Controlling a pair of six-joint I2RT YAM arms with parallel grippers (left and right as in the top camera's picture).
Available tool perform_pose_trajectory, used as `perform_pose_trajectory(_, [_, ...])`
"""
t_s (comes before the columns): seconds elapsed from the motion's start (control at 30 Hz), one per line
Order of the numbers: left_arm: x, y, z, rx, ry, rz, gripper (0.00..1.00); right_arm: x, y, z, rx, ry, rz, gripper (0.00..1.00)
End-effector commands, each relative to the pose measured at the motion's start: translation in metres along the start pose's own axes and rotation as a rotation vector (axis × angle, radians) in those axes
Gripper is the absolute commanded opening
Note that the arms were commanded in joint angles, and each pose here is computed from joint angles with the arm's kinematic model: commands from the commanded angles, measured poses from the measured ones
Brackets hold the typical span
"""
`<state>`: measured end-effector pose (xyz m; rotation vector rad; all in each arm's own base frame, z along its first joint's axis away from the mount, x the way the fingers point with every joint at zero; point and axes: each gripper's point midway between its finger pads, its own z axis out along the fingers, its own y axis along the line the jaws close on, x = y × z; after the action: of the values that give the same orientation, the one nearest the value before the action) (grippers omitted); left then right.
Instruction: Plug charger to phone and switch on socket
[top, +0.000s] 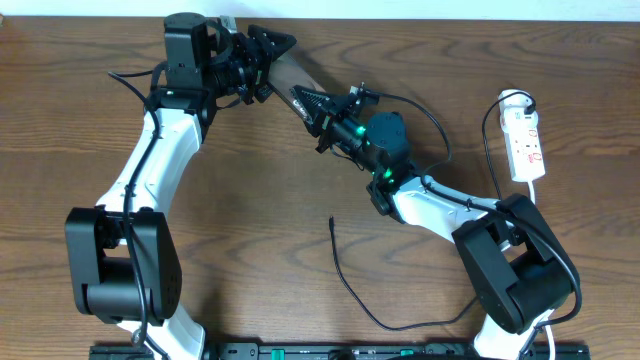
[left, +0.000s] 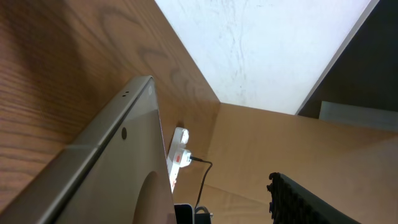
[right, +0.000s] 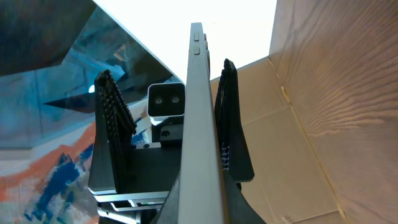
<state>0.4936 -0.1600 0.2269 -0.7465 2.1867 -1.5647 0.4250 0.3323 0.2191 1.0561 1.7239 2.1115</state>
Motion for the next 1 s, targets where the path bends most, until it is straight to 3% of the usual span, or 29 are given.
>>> perform_pose_trajectory(0.0, [-0.0015,0.0021,0.0002,0.0,-0.004,-0.005,0.74,0.0048,0.0131,0.0024,-0.039,0.006,0.034,0.01])
perform_pose_trajectory(0.2, [-0.001,0.0019,0.0002,0.001,-0.001,-0.005,0.73,0.0048,0.0131,0.0024,-0.038,0.007,0.053,0.01])
perform_pose_trajectory(0.5, [-0.001,0.002,0.0002,0.001,-0.001,-0.006,0.41,0.0048,0.0131,0.0024,-0.038,0.007,0.051,0.01])
perform_pose_trajectory(0.83, [-0.001,0.002,0.0002,0.001,-0.001,0.008,0.26,0.0049,0.0132,0.0024,-0.039,0.008,0.051,0.01])
perform_pose_trajectory(0.97, [-0.0006,0.0029,0.0002,-0.002,0.001,0.044,0.26,0.0054,0.0129,0.0024,-0.037,0.01,0.051,0.01])
